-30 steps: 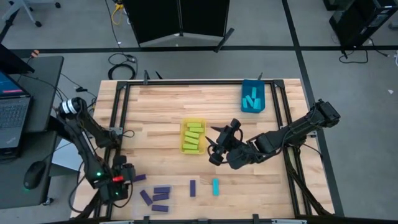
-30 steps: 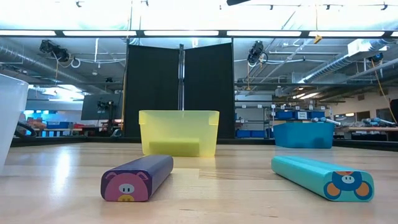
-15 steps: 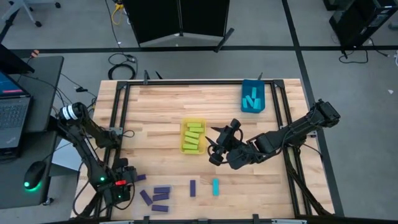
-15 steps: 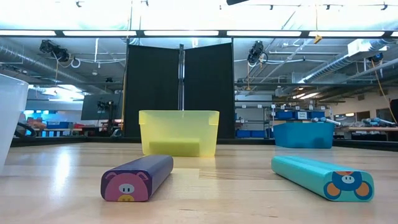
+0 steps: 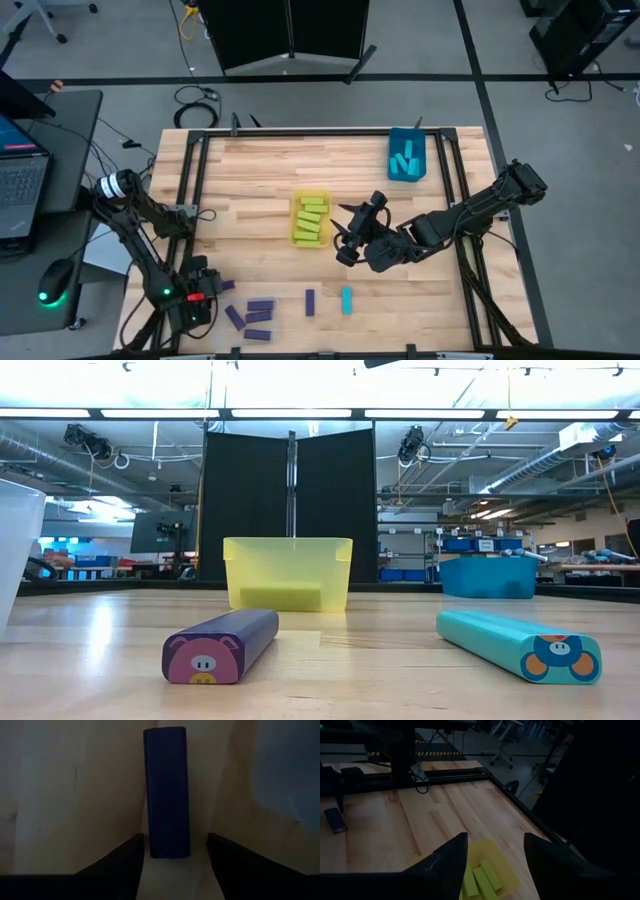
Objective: Sort blocks
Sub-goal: Put the purple block into the transparent bin
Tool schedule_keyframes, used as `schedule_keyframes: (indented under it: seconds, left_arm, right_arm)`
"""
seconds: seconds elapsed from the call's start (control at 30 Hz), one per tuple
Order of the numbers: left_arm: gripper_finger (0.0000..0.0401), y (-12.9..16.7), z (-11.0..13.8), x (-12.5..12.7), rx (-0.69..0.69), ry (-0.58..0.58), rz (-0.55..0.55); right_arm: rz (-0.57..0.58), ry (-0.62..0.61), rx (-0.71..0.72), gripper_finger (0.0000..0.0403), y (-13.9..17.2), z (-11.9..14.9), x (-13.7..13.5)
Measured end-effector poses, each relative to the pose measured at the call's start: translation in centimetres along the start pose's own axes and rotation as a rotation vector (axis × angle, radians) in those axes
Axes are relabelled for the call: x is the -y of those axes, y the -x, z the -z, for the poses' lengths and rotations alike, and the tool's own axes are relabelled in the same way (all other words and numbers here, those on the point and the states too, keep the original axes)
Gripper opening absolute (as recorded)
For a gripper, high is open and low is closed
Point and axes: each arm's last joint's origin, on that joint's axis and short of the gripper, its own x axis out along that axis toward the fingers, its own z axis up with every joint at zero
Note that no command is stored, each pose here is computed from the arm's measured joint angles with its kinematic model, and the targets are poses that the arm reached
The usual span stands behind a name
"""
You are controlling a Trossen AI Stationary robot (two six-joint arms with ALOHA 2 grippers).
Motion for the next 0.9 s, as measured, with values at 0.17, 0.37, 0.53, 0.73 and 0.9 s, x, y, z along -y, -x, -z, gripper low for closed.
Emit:
schedule_keyframes:
  seconds: [0.17, 0.37, 0.53, 0.73, 0.9]
  left_arm:
    - [0.0205, -1.0, 0.4, -0.5, 0.005, 0.009, 0.03]
    - [0.0167, -1.0, 0.4, -0.8, 0.008, 0.013, 0.029]
    - [0.0135, -1.0, 0.4, -1.0, 0.01, 0.011, 0.024]
    - [0.0109, -1.1, 0.5, -1.1, 0.014, 0.023, 0.016]
    - [0.0109, -1.1, 0.5, -1.1, 0.015, 0.029, 0.013]
  right_arm:
    - [0.0, 0.0, 0.0, 0.0206, 0.0, 0.0, 0.0]
    - [-0.001, 0.0, 0.0, 0.0202, 0.0, 0.0, 0.0]
    - [-0.001, -0.001, 0.0, 0.0201, 0.0, 0.0, 0.0]
    - [-0.001, -0.002, 0.001, 0.0201, 0.0, 0.0, 0.0]
    - [-0.001, -0.002, 0.001, 0.0196, 0.0, 0.0, 0.0]
